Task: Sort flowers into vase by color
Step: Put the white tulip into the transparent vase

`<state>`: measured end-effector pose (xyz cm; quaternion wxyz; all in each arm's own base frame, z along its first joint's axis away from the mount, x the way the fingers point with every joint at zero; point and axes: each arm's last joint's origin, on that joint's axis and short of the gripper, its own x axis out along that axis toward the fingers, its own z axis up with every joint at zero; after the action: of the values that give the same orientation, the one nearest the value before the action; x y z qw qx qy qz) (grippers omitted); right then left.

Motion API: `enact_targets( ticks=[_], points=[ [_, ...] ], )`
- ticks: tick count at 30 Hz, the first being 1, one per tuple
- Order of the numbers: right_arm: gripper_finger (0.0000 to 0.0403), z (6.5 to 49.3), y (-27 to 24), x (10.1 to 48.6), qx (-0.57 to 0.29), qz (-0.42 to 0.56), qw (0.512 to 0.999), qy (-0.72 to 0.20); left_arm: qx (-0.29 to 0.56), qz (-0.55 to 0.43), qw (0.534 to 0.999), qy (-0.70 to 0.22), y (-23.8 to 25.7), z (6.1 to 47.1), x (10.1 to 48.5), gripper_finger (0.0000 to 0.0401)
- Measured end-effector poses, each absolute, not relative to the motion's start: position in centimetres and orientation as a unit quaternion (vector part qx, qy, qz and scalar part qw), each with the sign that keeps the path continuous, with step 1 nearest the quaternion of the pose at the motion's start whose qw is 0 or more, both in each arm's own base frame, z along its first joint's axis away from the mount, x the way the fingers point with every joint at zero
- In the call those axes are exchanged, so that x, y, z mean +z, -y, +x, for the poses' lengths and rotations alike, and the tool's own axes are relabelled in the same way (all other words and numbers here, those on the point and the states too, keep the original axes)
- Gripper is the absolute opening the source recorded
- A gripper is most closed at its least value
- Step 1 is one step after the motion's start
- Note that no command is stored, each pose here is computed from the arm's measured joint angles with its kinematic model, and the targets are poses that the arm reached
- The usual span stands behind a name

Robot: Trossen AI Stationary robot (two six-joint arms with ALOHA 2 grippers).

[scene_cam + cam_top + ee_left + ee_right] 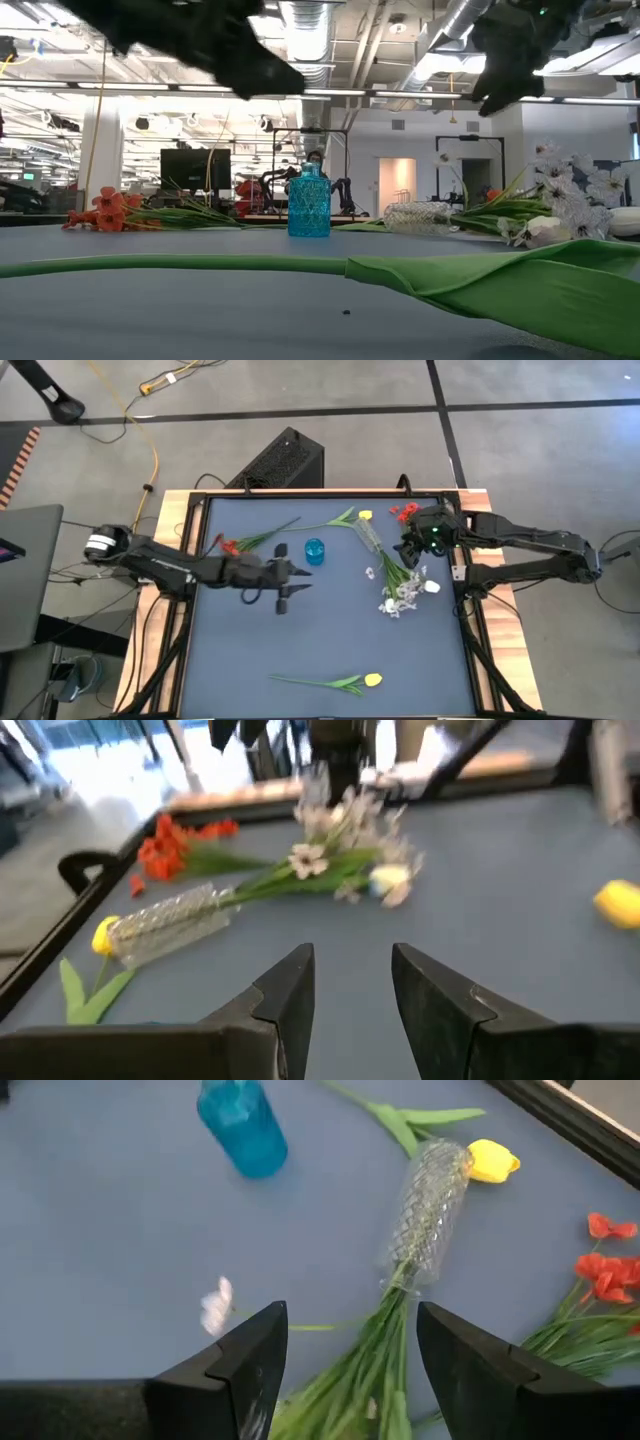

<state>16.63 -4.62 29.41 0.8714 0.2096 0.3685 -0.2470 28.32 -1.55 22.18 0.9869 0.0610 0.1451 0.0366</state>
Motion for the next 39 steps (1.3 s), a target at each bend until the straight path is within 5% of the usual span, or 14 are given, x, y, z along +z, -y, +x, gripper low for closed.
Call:
enact_targets(
  ticks=[7,15,39],
  points=[
    [0.0248,18.8,7.0,26.9,-0.251,0.141,0.844,-0.452,0.078,0.109,0.964,-0.228,1.3,31.1,24.1,0.0125],
    [0.0248,20.2,11.2,23.1,-0.293,0.292,0.768,-0.489,0.094,0.103,0.963,-0.229,0.3,30.9,24.3,0.0125],
    [0.0251,23.8,13.5,17.5,-0.265,0.323,0.740,-0.526,0.065,0.083,0.964,-0.244,0.2,30.6,22.9,0.0125]
  ],
)
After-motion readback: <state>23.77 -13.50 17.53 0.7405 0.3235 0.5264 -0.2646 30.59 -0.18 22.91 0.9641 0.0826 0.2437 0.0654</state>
